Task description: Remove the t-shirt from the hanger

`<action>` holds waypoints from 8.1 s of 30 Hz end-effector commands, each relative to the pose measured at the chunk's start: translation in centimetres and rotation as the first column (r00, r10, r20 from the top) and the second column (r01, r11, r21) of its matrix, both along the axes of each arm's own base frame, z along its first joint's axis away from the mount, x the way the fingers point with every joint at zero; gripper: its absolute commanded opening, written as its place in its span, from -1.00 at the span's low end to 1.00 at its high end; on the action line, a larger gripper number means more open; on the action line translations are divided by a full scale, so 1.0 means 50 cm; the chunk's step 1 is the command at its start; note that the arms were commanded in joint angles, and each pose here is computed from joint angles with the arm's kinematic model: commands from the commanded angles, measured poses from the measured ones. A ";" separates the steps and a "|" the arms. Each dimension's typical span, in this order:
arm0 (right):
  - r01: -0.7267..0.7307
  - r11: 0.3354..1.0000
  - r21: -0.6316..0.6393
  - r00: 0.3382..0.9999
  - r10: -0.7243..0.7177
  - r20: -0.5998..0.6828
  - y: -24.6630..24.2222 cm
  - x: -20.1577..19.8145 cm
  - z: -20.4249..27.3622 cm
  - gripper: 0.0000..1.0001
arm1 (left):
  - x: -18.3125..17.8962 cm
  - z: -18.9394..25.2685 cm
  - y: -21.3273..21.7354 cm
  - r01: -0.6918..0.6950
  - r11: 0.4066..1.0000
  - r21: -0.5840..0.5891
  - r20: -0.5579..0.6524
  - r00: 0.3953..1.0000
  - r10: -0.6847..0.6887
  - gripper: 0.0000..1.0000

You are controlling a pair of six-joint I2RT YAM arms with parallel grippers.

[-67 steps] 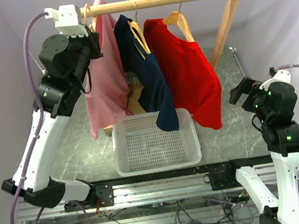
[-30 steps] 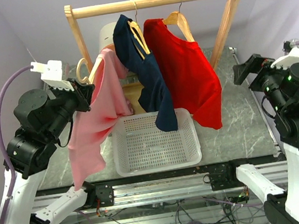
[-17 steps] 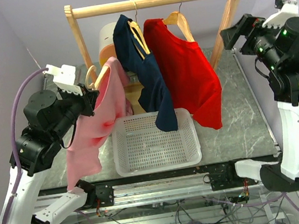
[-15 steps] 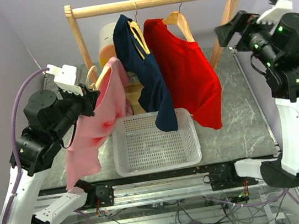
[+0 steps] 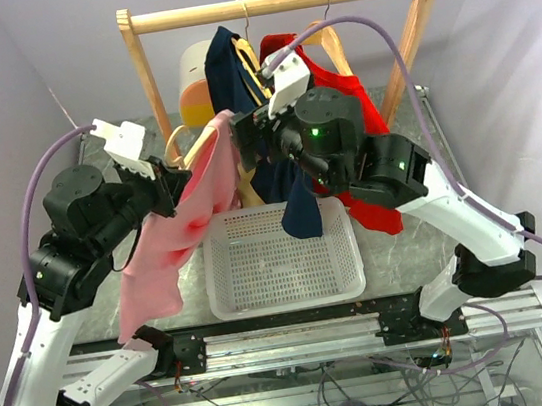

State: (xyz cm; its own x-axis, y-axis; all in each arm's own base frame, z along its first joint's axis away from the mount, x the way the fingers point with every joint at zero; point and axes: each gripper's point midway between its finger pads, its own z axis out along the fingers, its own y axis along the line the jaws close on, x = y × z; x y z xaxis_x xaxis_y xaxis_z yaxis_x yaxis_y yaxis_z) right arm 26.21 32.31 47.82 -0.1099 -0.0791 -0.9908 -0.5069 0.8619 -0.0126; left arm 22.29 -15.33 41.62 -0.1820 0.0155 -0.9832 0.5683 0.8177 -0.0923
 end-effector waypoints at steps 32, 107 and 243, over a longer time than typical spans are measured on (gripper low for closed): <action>0.023 0.980 0.200 1.000 -0.027 0.016 0.170 0.055 -0.101 0.43 | -0.054 0.119 0.032 -0.024 0.990 -0.136 0.068 0.997 0.033 -0.86; -0.437 0.895 0.087 0.888 0.445 -0.112 0.212 -0.136 -0.144 -1.00 | 0.118 0.080 0.028 -0.251 0.887 -0.388 0.110 0.943 0.315 -0.86; -0.465 0.861 0.206 0.874 0.410 0.260 0.099 -0.251 0.092 -1.00 | 0.131 0.096 -0.007 -0.193 0.928 -0.319 0.120 0.963 0.242 -0.86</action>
